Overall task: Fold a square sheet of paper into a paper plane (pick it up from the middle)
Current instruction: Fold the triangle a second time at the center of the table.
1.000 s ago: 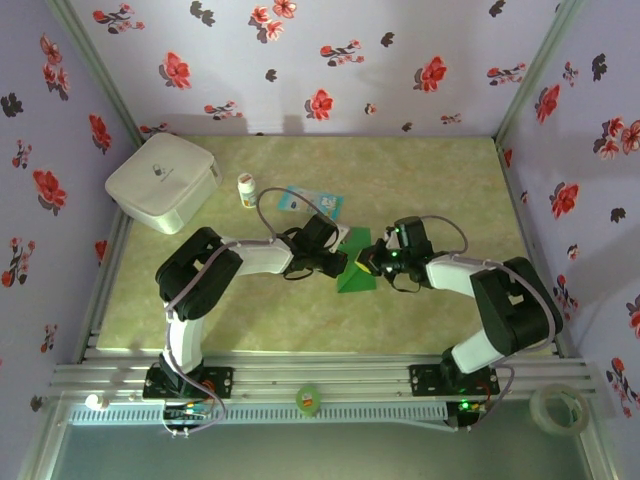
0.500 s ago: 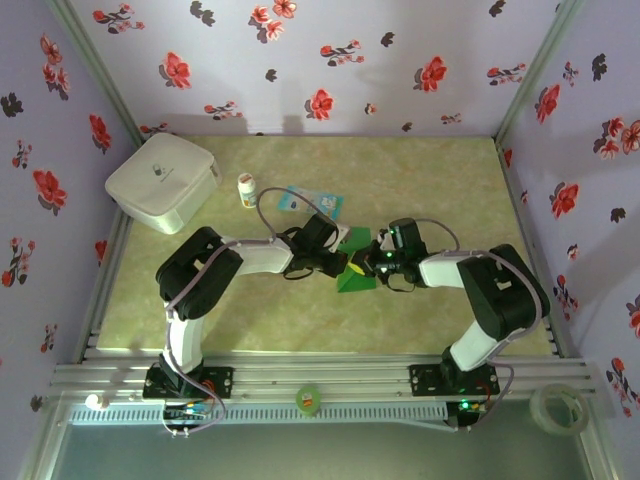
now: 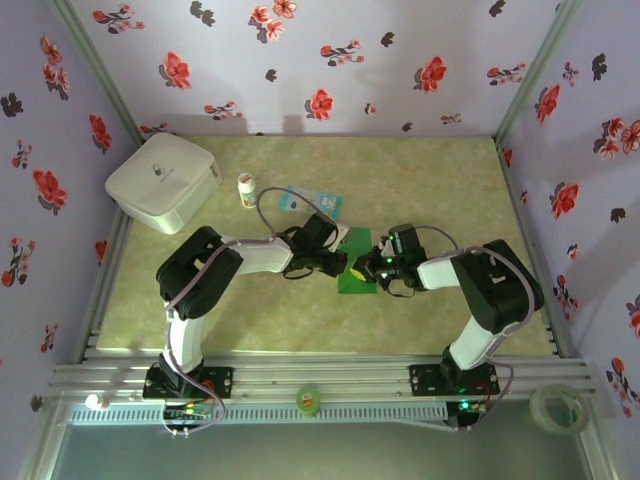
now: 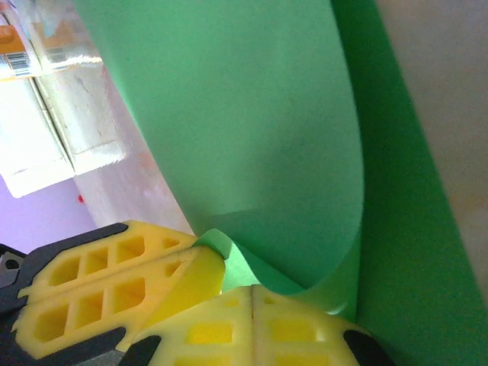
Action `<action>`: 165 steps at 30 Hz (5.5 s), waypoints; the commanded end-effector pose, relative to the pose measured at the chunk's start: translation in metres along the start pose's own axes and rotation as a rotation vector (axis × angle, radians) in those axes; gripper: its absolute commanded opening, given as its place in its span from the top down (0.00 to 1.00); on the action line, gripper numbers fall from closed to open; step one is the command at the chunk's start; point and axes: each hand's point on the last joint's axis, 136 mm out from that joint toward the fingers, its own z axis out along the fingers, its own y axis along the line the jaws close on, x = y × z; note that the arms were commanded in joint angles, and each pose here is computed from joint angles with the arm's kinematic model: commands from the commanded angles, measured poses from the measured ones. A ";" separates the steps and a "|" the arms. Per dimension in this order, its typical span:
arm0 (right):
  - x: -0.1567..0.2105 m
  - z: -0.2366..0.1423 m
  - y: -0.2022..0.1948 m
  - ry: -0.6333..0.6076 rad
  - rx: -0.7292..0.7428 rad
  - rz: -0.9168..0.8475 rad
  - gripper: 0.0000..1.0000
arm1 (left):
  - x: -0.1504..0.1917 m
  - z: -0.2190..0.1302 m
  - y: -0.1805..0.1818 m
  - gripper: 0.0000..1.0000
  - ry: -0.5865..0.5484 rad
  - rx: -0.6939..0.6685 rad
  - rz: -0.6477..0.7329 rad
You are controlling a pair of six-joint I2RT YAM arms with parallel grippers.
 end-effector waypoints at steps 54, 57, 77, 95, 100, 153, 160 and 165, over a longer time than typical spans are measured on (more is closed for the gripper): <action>-0.059 -0.045 -0.051 -0.215 0.385 0.119 1.00 | 0.040 0.013 0.019 1.00 0.149 -0.053 0.001; -0.067 -0.045 -0.047 -0.232 0.354 0.122 1.00 | 0.041 0.014 0.020 1.00 0.152 -0.054 -0.002; -0.024 -0.026 0.021 -0.001 0.155 -0.090 1.00 | 0.038 0.011 0.019 1.00 0.135 -0.058 -0.012; -0.028 -0.014 -0.047 0.045 0.351 -0.026 1.00 | 0.029 0.009 0.013 1.00 0.114 -0.039 -0.019; -0.026 -0.018 -0.058 0.034 0.369 -0.006 1.00 | 0.020 0.003 0.012 0.94 0.092 -0.053 -0.018; -0.024 -0.021 -0.059 0.039 0.378 -0.019 1.00 | 0.046 0.008 -0.048 1.00 0.223 0.171 -0.431; -0.024 -0.022 -0.062 0.037 0.399 -0.025 1.00 | 0.063 0.005 -0.045 1.00 0.245 0.165 -0.454; -0.025 -0.023 -0.065 0.034 0.408 -0.025 1.00 | 0.077 -0.003 -0.048 1.00 0.261 0.163 -0.451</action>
